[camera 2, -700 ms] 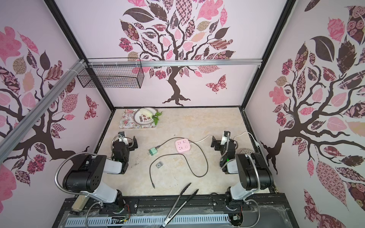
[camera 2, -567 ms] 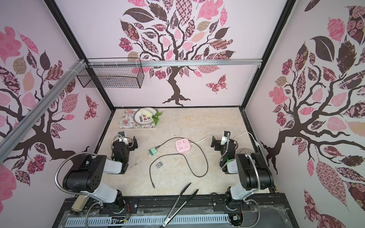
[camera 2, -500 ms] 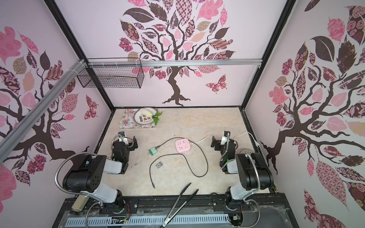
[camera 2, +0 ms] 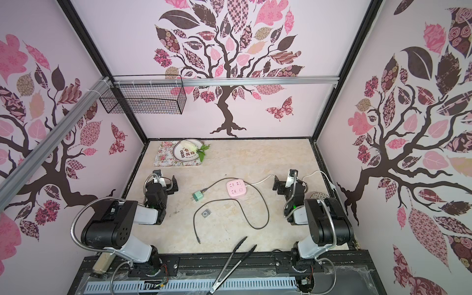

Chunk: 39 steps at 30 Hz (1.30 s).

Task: Charge mp3
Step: Pick up the plug from the center of the board.

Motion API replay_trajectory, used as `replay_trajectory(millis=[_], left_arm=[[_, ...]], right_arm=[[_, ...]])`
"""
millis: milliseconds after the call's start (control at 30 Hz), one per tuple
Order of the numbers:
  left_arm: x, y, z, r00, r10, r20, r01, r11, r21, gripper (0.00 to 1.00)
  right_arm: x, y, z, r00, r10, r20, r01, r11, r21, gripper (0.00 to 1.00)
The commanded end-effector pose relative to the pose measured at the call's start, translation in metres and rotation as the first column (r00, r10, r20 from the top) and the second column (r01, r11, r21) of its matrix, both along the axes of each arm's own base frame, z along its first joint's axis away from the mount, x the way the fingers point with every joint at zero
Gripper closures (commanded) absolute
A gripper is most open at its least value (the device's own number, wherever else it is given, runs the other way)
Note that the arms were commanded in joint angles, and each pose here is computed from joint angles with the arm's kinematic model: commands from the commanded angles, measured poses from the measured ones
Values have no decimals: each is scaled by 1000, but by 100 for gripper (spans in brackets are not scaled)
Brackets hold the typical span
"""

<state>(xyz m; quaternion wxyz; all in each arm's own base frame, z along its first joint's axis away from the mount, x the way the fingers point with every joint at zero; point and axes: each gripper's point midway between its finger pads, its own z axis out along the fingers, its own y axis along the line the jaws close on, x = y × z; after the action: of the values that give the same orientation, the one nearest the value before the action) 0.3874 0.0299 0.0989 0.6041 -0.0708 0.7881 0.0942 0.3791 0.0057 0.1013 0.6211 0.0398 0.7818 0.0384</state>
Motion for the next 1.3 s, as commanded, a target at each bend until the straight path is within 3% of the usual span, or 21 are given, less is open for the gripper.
replay_trajectory(millis=[0,600,800,1000,1133,1267], left_arm=[[7,3,10,999,10,35,-10,1000,3,2],[6,4,11,999,15,43,-15,1000,3,2],[5,6,12,999,28,45,-28,1000,3,2],[-3,13,41,992,103,73,-105,994,22,2],[-6,32,60,965,260,-44,-261,965,-2,2],[-8,22,76,947,254,-197,-268,962,-45,5]], right_arm=[[8,-3,11,999,-10,37,10,1000,-16,0],[7,-4,12,999,-16,45,17,1000,-15,0],[10,-18,20,995,-101,22,101,995,2,0],[21,-26,49,988,-153,-32,152,988,-14,0],[29,-29,80,981,-180,-76,181,983,7,0],[37,-34,93,943,-239,-231,262,962,77,0]])
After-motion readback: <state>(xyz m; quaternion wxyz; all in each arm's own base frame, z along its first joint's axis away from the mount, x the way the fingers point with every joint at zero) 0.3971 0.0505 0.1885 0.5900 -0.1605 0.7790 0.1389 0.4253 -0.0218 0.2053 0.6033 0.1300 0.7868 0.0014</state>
